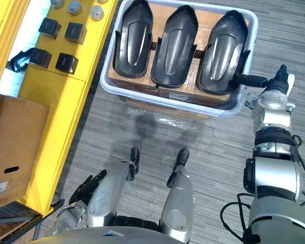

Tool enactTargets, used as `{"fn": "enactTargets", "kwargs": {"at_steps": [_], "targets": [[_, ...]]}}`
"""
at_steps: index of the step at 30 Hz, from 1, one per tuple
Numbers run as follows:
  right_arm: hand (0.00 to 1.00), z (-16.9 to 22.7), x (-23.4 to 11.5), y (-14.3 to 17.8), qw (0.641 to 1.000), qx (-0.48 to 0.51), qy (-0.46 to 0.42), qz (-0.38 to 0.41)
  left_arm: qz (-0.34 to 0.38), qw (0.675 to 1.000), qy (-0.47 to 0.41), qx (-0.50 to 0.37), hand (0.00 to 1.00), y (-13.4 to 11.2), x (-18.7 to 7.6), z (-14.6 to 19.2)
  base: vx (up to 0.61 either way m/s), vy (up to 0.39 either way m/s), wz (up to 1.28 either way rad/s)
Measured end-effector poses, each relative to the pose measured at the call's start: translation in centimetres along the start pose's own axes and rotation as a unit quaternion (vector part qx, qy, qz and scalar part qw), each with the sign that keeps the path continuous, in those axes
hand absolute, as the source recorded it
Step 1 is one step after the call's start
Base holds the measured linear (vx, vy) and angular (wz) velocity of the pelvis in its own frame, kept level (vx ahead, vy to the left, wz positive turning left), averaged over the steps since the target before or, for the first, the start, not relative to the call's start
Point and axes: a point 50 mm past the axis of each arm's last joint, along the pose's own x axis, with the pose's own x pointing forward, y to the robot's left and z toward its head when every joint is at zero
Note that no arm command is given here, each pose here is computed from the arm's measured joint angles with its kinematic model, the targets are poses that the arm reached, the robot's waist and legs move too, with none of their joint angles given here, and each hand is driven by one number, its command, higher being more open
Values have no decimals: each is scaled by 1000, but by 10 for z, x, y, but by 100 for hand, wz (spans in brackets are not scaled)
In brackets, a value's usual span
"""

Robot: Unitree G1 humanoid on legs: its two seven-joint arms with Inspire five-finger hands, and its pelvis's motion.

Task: Walk over and take three plastic housings, then place them on the shelf

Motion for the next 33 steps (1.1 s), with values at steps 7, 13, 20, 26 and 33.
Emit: {"fn": "enactTargets", "kwargs": {"at_steps": [7, 13, 20, 26, 33], "targets": [[0, 9, 2, 3, 999, -24, 16, 25, -10, 1000, 4, 1, 100, -4, 1, -4, -21, 4, 7], [0, 14, 3, -2, 999, -38, 27, 21, -10, 1000, 2, 0, 100, -3, 1, -5, -6, -2, 6], [0, 10, 6, -18, 998, -38, 44, 3, -4, 1000, 4, 1, 100, -1, 1, -7, 0, 0, 0], [0, 6, 5, -11, 998, -16, 58, 15, 7, 1000, -13, 28, 100, -3, 1, -3, 0, 0, 0], [0, 11, 4, -19, 997, 20, 55, -45, 12, 998, -42, 35, 100, -6, -4, 0, 36, 5, -3]]}}
